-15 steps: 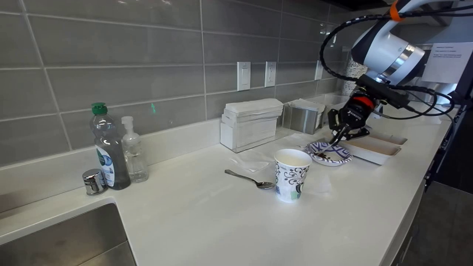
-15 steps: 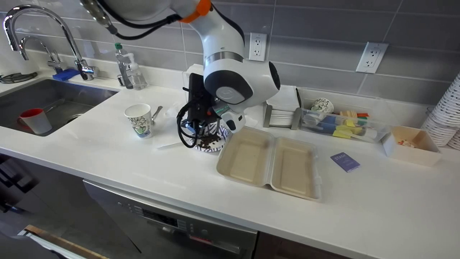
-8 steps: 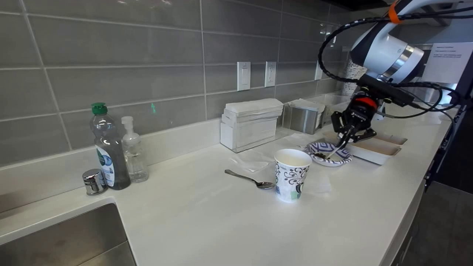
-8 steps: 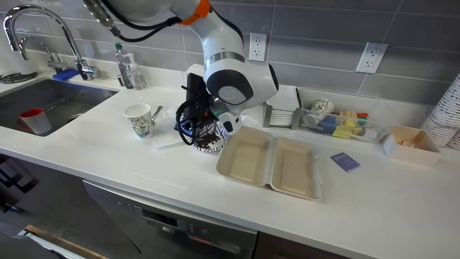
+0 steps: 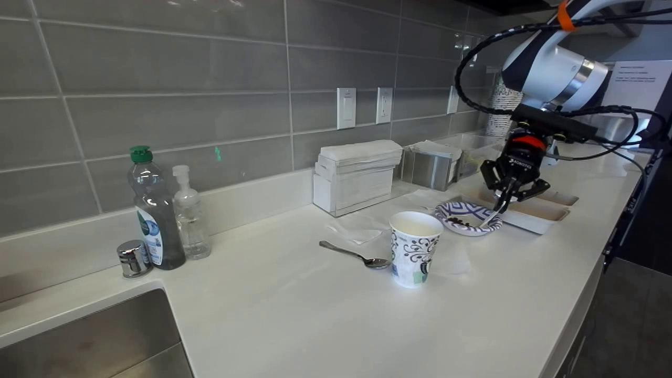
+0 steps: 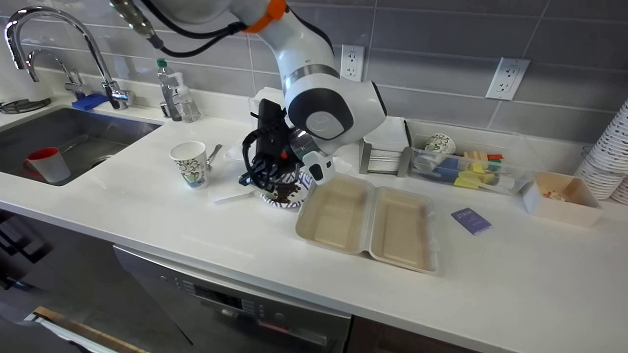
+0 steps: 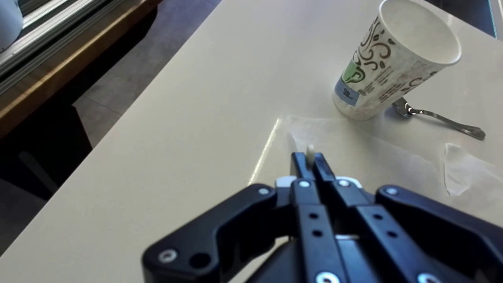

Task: Use the white knife to stir the contents in the black and white bowl on the left.

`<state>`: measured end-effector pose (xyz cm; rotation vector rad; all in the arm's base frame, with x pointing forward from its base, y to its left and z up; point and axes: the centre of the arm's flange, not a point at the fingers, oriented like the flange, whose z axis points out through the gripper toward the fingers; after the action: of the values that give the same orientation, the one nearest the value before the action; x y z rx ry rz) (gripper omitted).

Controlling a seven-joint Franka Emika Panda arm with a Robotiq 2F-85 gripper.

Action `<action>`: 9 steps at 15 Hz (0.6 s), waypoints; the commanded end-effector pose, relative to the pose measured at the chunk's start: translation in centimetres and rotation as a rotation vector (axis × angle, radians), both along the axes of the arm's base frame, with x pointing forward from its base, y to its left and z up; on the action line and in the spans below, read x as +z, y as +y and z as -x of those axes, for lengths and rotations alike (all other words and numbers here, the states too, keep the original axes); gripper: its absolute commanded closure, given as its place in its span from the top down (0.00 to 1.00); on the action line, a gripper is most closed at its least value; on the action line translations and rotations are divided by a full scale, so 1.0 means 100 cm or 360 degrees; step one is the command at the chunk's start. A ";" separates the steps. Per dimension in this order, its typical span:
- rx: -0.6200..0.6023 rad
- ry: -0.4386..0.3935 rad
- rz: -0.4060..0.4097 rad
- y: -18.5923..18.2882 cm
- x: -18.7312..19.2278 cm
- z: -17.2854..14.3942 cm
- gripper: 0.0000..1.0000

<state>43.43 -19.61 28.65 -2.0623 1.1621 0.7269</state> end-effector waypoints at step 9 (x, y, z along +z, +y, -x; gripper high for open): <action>-0.0069 -0.0231 0.0156 0.002 -0.006 -0.021 0.01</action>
<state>45.16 -19.98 28.79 -2.1195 1.1781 0.5603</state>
